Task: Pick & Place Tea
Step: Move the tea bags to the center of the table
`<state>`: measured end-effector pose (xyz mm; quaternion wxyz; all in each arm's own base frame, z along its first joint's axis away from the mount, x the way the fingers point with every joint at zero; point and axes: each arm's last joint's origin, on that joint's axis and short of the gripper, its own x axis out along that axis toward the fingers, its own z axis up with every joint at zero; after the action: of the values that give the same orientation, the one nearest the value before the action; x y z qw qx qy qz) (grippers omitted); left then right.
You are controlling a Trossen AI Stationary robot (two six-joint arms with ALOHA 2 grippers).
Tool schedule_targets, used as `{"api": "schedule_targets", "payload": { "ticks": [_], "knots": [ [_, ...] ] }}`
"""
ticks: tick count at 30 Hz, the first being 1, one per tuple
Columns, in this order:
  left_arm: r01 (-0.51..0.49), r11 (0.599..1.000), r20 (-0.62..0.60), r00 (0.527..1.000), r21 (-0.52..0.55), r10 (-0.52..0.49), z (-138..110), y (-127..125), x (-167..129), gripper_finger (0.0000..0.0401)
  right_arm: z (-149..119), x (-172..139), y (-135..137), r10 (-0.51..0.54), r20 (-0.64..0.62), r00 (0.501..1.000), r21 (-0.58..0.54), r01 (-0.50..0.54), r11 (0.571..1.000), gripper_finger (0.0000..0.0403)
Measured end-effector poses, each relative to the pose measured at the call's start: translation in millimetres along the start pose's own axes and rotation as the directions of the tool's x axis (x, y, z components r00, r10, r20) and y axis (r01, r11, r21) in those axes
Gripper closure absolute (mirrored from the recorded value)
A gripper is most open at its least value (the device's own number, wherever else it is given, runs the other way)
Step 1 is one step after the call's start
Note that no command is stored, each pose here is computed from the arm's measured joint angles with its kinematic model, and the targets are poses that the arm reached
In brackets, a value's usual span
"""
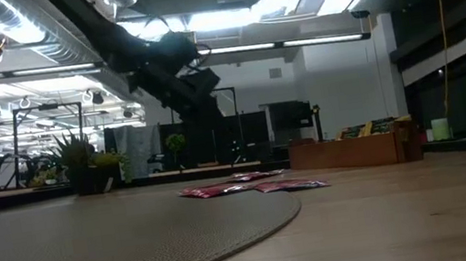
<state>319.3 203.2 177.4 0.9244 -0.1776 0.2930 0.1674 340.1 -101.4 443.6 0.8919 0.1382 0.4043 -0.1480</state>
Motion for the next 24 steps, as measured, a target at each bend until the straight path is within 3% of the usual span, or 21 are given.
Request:
{"api": "schedule_targets", "payload": {
  "ticks": [3,8,12,15,24],
  "knots": [
    [-0.009,1.000,-0.007,1.000,-0.003,0.009,2,2,11,0.0399,-8,-5,3,-0.004,-0.015,1.000,-0.010,0.004,1.000,0.0401],
    [-0.111,0.994,-0.026,0.993,0.007,0.111,2,1,30,0.0399,-34,-3,4,0.048,-0.028,0.998,-0.007,-0.049,0.999,0.0401],
    [-0.126,0.992,-0.068,0.990,-0.005,0.126,-3,2,47,0.0399,-61,0,2,0.151,0.066,0.986,0.059,-0.155,0.986,0.0401],
    [-0.171,0.985,-0.121,0.979,-0.026,0.167,-13,3,57,0.0399,-82,0,-2,0.164,0.123,0.979,0.115,-0.178,0.977,0.0401],
    [-0.171,0.985,-0.218,0.961,0.013,0.170,-32,-18,70,0.0399,-124,6,5,0.199,0.097,0.975,0.163,-0.213,0.964,0.0401]
  ]
}}
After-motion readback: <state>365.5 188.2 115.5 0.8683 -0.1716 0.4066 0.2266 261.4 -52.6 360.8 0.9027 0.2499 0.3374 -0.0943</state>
